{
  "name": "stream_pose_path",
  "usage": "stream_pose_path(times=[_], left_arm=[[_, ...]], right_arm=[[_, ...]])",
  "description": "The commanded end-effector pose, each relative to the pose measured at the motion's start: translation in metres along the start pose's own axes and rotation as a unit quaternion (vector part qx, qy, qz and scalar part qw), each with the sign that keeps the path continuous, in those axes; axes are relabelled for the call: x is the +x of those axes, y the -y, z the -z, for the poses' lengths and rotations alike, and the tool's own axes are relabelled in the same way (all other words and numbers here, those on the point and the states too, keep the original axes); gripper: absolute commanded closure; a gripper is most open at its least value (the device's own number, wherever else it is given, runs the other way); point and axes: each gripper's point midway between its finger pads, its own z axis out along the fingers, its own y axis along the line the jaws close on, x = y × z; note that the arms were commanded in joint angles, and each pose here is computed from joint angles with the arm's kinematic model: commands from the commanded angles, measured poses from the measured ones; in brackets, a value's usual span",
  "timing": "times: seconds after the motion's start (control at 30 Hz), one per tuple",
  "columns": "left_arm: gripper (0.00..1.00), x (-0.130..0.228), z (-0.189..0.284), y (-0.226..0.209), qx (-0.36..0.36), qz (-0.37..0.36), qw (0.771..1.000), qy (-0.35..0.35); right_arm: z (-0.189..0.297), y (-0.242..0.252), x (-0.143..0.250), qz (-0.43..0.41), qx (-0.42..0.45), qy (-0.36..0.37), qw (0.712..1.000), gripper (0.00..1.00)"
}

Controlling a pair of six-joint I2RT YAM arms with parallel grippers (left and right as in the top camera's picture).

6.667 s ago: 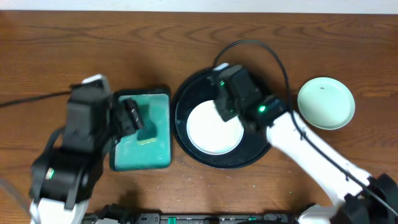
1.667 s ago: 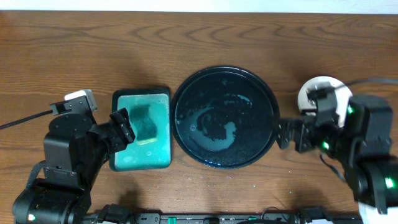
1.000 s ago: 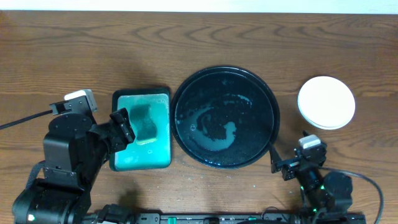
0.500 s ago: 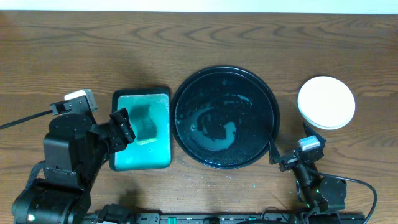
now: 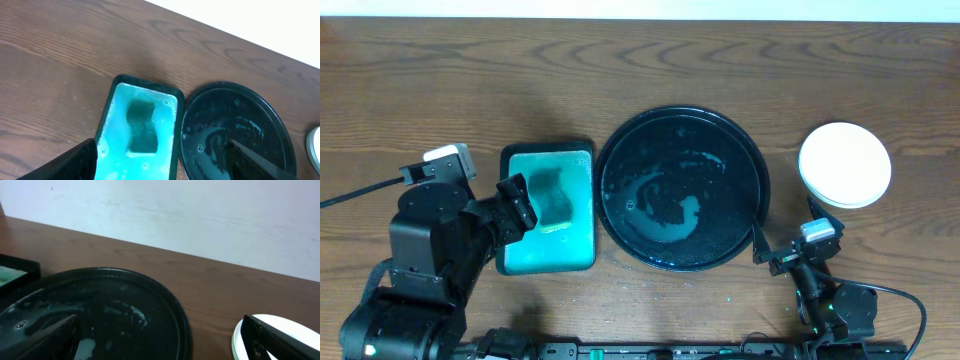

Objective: Clean dirty plates on tray and stack at the side

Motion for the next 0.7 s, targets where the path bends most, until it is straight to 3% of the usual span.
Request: stream_pose_path(times=[0.0,0.13,0.27,0.4,0.67], left_arm=[[0.19,0.006,0.003,-0.016,-0.019,0.006,1.000,0.011],[0.19,0.003,0.009,-0.039,-0.046,0.020,0.996,0.067],[0.19,-0.009,0.007,-0.030,0.017,0.007,0.982,0.186],[0.19,-0.004,-0.001,-0.032,0.045,0.013,0.964,0.261],[0.19,0.034,-0.032,-0.046,0.069,0.031,0.948,0.308]], right_arm=[[0.000,0.002,0.001,0.005,0.006,0.000,1.000,0.01],[0.000,0.002,0.001,0.005,0.006,0.000,1.000,0.01],[0.000,0.002,0.001,0.005,0.006,0.000,1.000,0.01],[0.000,0.002,0.001,0.005,0.006,0.000,1.000,0.01],[0.000,0.002,0.001,0.005,0.006,0.000,1.000,0.01]])
